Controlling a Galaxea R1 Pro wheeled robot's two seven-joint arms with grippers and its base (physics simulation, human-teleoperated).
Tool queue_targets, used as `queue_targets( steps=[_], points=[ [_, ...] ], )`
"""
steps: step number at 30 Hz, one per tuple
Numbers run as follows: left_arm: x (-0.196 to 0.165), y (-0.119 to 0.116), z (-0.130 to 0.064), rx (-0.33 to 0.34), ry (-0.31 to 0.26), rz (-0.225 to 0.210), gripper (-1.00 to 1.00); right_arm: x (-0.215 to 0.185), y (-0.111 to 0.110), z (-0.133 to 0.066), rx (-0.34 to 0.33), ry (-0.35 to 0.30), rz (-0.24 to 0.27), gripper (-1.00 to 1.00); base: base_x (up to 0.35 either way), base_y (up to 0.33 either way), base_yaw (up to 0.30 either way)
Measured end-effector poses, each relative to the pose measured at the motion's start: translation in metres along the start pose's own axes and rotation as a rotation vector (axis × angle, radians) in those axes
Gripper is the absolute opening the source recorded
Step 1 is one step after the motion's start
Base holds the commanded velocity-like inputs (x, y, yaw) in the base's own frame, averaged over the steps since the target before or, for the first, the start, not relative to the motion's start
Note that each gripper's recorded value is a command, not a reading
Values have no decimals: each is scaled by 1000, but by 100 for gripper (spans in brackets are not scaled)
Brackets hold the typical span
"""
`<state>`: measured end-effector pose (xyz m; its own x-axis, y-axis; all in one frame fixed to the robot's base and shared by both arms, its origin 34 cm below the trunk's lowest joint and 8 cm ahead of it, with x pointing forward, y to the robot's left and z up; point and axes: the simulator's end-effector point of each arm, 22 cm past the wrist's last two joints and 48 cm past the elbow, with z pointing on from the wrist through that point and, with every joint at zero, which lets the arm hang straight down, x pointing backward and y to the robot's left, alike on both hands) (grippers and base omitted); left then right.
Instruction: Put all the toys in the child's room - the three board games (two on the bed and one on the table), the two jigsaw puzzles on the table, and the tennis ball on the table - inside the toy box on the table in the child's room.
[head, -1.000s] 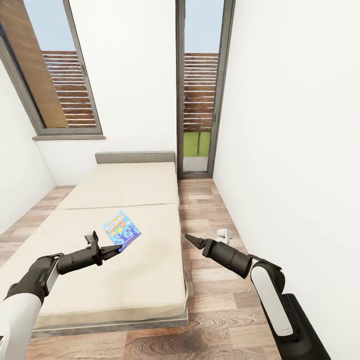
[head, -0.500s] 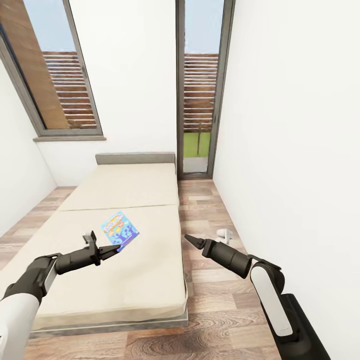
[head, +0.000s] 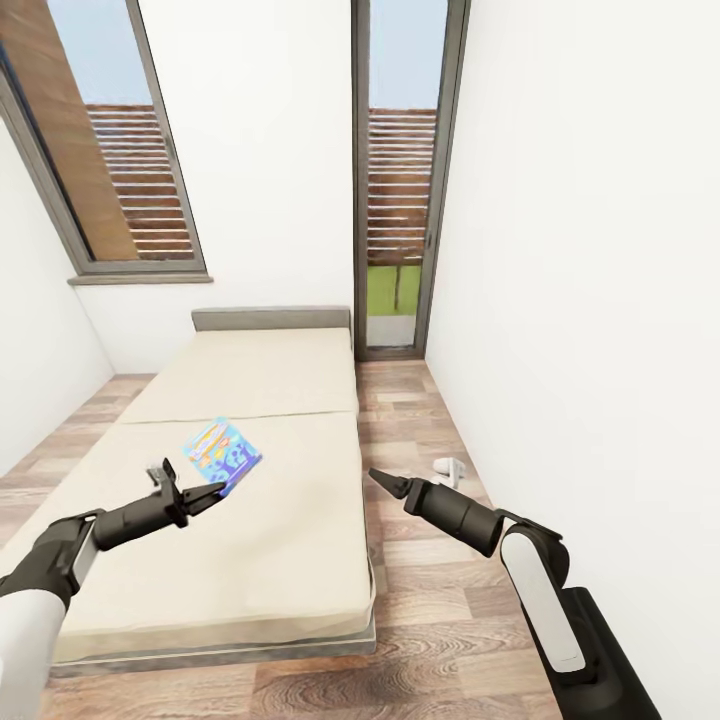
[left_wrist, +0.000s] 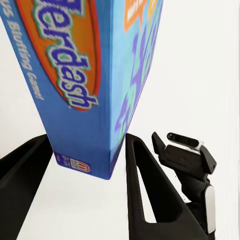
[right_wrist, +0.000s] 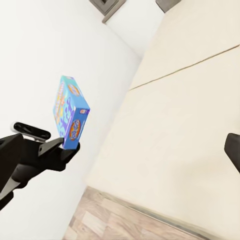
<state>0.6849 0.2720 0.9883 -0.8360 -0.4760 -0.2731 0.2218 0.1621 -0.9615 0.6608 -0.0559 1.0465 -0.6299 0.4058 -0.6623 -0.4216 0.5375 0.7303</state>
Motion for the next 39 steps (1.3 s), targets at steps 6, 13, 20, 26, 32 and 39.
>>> queue_targets(
  steps=[6,13,20,26,32,39],
  points=[
    [-19,-9,-21,9,-75,-1,-100,-3,6,-2,-1,0,1,100,0,0,0],
    [-39,-15,-42,1,-173,-9,-100,-5,12,-3,-2,5,1,100,0,0,0],
    [-47,-8,-57,-11,-242,-20,-100,-2,10,-2,3,11,5,100,0,0,0],
    [-50,-2,-76,-1,-317,-40,-100,-2,10,-2,3,12,7,100,0,0,0],
    [-56,-1,-92,13,-386,-52,-100,-2,9,-2,4,11,6,100,43,0,0],
    [-58,4,-97,4,-410,-62,-100,-2,8,-2,12,12,6,100,33,0,0]
  ],
)
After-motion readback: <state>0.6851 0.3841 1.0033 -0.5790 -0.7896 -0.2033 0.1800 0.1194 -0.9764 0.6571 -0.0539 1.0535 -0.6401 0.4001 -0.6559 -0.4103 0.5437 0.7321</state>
